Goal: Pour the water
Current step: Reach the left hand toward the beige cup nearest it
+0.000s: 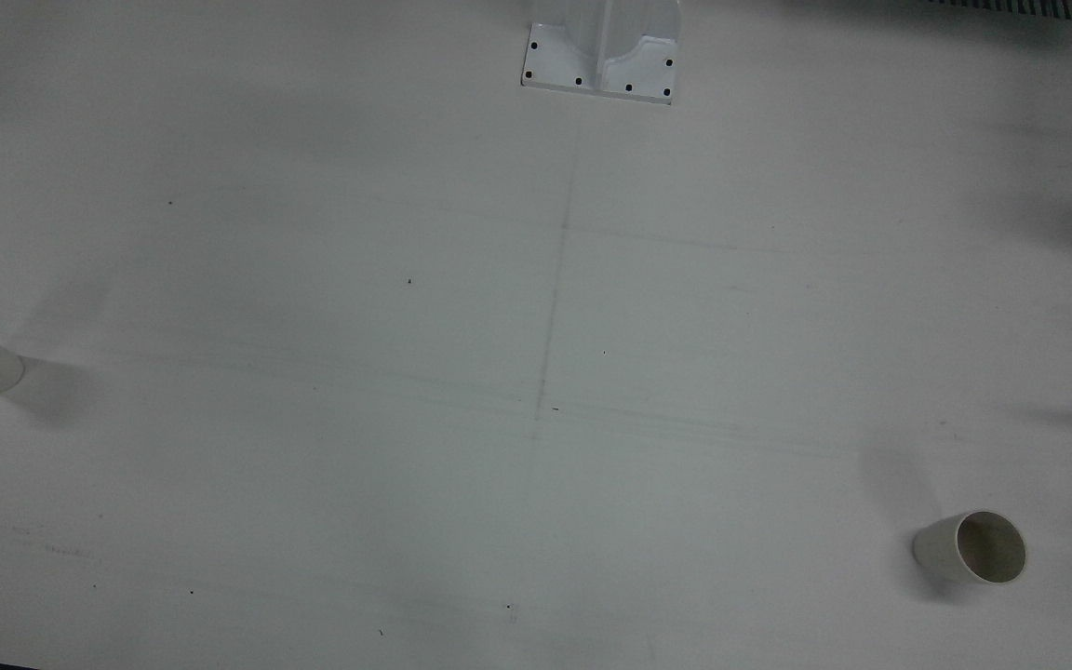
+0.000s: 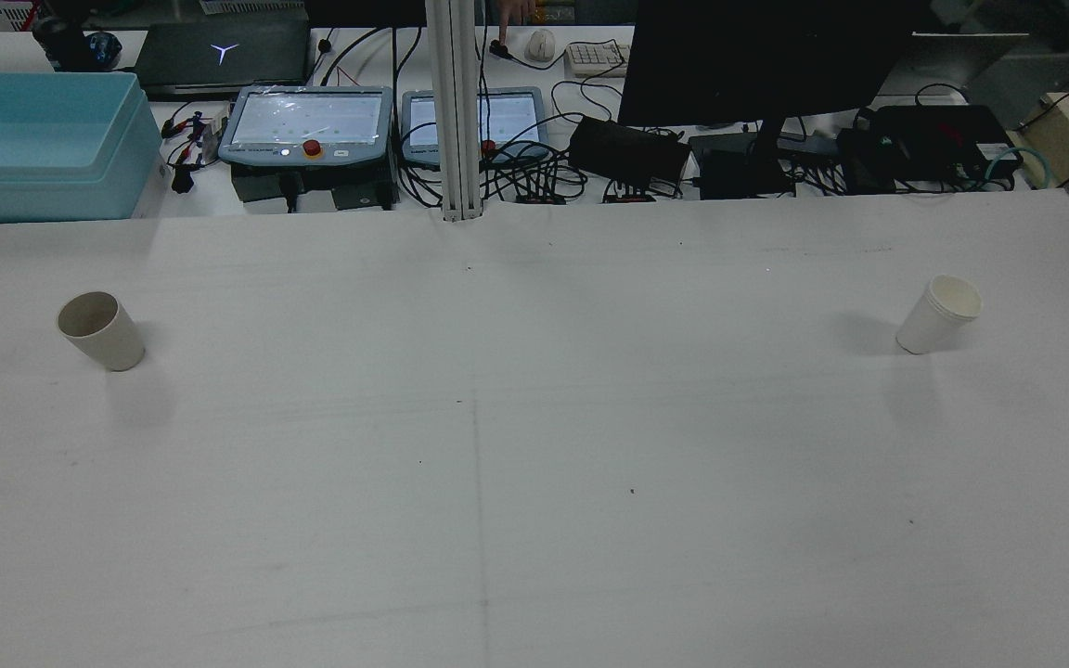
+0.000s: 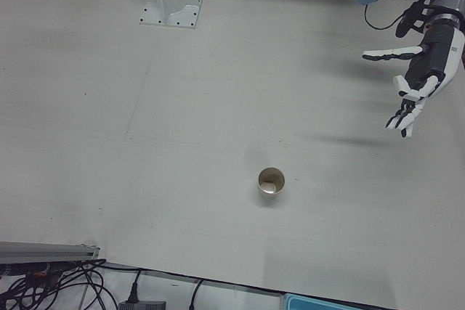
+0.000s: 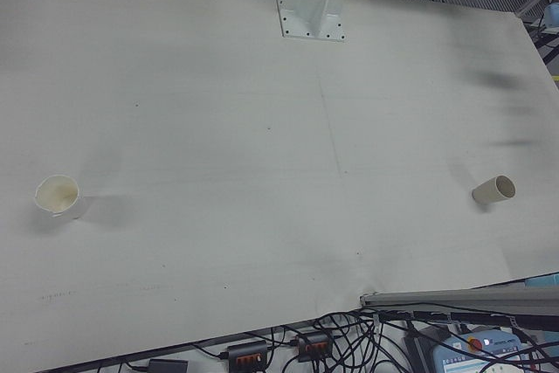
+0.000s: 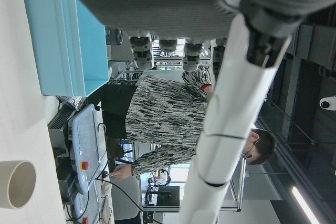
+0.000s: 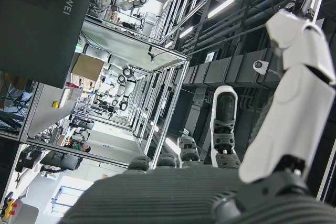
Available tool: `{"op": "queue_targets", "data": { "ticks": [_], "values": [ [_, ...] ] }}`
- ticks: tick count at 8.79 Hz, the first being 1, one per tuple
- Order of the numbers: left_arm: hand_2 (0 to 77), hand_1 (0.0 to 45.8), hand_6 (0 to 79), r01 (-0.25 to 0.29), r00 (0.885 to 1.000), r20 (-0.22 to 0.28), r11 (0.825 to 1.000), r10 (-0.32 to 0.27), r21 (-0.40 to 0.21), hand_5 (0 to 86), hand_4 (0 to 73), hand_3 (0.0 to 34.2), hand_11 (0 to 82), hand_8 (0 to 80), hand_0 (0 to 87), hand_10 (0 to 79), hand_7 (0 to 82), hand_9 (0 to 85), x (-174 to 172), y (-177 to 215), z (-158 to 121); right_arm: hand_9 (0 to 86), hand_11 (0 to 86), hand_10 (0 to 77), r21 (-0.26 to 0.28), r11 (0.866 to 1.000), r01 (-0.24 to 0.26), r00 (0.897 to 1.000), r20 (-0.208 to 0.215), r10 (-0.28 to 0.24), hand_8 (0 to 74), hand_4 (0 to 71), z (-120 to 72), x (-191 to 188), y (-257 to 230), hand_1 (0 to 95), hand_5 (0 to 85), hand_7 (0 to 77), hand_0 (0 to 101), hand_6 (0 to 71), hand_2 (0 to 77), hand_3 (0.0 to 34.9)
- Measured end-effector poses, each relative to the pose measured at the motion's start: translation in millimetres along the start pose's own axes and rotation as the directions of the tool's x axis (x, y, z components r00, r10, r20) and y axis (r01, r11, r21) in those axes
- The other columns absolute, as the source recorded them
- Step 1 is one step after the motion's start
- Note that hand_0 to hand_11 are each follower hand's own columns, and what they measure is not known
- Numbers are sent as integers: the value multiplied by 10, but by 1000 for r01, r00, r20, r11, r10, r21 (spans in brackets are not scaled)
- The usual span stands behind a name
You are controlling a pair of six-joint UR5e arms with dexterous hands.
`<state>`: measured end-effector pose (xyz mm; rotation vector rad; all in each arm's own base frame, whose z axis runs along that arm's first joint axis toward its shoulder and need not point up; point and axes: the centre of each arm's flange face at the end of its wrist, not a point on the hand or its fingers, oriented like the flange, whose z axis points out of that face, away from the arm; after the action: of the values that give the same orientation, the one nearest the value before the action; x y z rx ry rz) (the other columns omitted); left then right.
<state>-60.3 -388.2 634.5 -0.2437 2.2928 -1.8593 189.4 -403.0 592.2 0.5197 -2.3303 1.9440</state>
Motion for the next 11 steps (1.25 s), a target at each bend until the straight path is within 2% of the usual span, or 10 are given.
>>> {"op": "queue_targets", "data": {
  "ticks": [1, 2, 3, 4, 5, 6, 8, 9, 10, 11],
  "values": [
    [11, 360, 60, -6, 1000, 1, 1000, 6, -9, 469, 120, 0, 142, 44, 801, 65, 136, 16, -4, -54, -1, 16, 49, 22, -1, 1000, 0, 1000, -3, 0, 49, 322, 8, 6, 6, 120, 627, 256, 486, 142, 425, 0],
    [11, 256, 0, -17, 1000, 1, 1000, 17, -26, 327, 22, 58, 33, 27, 801, 5, 93, 16, -11, -170, -5, 11, 11, 5, -5, 1000, 0, 1000, -10, 0, 22, 5, 19, 31, 18, 87, 305, 11, 478, 5, 16, 44],
    [5, 305, 0, -32, 999, 2, 999, 32, -39, 164, 49, 105, 71, 27, 802, 16, 120, 16, -29, -322, -23, 11, 11, 5, -7, 1000, 0, 1000, -22, -1, 22, 5, 23, 61, 17, 87, 305, 11, 478, 5, 16, 44],
    [5, 311, 16, -61, 998, 7, 997, 61, -42, 0, 65, 107, 71, 27, 801, 16, 131, 16, -56, -436, -30, 5, 11, 5, -1, 1000, -1, 999, -34, 1, 5, 11, 16, 93, -29, 142, 147, 44, 484, 5, 11, 94],
    [5, 289, 16, -109, 994, 16, 993, 110, -47, 60, 82, 74, 44, 27, 800, 16, 131, 16, -99, -484, 26, 5, 11, 5, 6, 1000, -2, 999, -43, 2, 5, 5, 42, 135, -103, 164, 38, 33, 506, 5, 11, 137],
    [5, 235, 16, -162, 986, 27, 985, 164, -58, 104, 98, 36, 38, 49, 800, 16, 131, 16, -156, -504, 164, 5, 11, 5, 13, 1000, 0, 998, -55, 1, 5, 27, 109, 206, -187, 164, 120, 49, 508, 5, 11, 135],
    [11, 251, 16, -241, 967, 64, 967, 246, -83, 65, 82, 13, 55, 49, 801, 22, 109, 16, -378, -685, 573, 5, 76, 38, 48, 999, 18, 992, -123, -12, 11, 71, 240, 573, -455, 191, 164, 87, 508, 54, 11, 54],
    [11, 251, 16, -255, 960, 91, 962, 264, -96, 65, 82, 13, 55, 49, 801, 22, 109, 16, -578, -892, 768, 5, 38, 11, 61, 998, 29, 987, -160, -19, 22, 71, 261, 767, -554, 153, 158, 87, 507, 11, 98, 1],
    [11, 240, 16, -272, 954, 104, 957, 282, -101, 65, 82, 11, 27, 49, 799, 5, 87, 16, -740, -1095, 879, 5, 27, 11, 64, 997, 38, 982, -186, -26, 11, 71, 269, 904, -592, 164, 147, 87, 497, 44, 55, 0],
    [5, 202, 5, -297, 946, 106, 949, 308, -106, 5, 98, 7, 38, 38, 698, 5, 54, 11, -871, -1264, 966, 5, 27, 11, 61, 997, 47, 978, -207, -34, 5, 82, 275, 1005, -596, 131, 147, 87, 495, 44, 55, 0]
  ]
}}
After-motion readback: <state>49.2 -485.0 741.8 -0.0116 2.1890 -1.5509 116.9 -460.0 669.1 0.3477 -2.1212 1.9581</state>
